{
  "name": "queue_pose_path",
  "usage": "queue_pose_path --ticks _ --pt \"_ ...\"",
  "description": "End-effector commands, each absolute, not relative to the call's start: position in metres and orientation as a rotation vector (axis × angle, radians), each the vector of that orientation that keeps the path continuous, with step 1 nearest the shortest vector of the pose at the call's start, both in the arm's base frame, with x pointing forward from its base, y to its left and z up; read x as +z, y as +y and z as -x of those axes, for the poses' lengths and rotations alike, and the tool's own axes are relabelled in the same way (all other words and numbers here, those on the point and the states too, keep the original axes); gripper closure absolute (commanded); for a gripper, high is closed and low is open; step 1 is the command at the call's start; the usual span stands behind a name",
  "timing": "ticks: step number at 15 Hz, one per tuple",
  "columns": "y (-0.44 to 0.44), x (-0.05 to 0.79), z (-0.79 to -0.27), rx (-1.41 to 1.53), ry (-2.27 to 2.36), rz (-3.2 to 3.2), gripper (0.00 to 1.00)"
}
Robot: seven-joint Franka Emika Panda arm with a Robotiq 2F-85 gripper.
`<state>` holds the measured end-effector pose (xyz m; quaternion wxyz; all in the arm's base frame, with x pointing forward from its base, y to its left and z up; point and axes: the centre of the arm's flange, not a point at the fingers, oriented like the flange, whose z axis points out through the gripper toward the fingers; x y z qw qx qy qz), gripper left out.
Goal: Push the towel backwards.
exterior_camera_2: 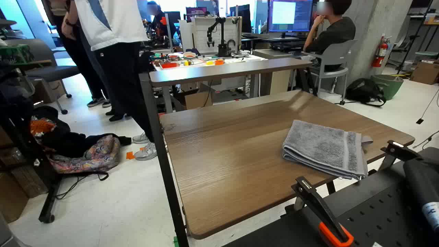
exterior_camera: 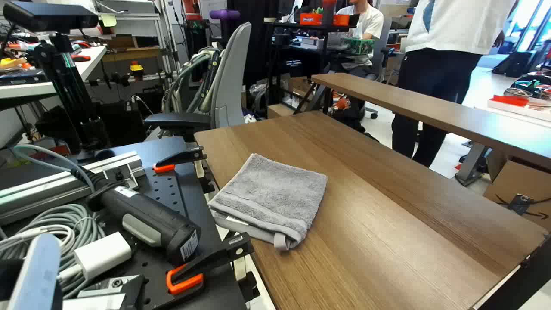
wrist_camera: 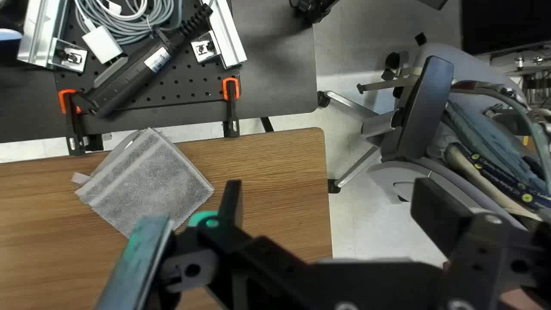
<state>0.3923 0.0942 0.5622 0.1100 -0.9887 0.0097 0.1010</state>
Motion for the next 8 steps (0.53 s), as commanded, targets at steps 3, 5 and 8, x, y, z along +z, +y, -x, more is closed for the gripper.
queue_pose_path --ticks 3,5,8 --pt "0.094 0.563 -0.393 0.293 0.028 2.906 0.0" --pt "0.094 0.563 -0.393 0.293 0.028 2.906 0.0" --pt "0.094 0.549 -0.403 0.191 0.066 2.908 0.0"
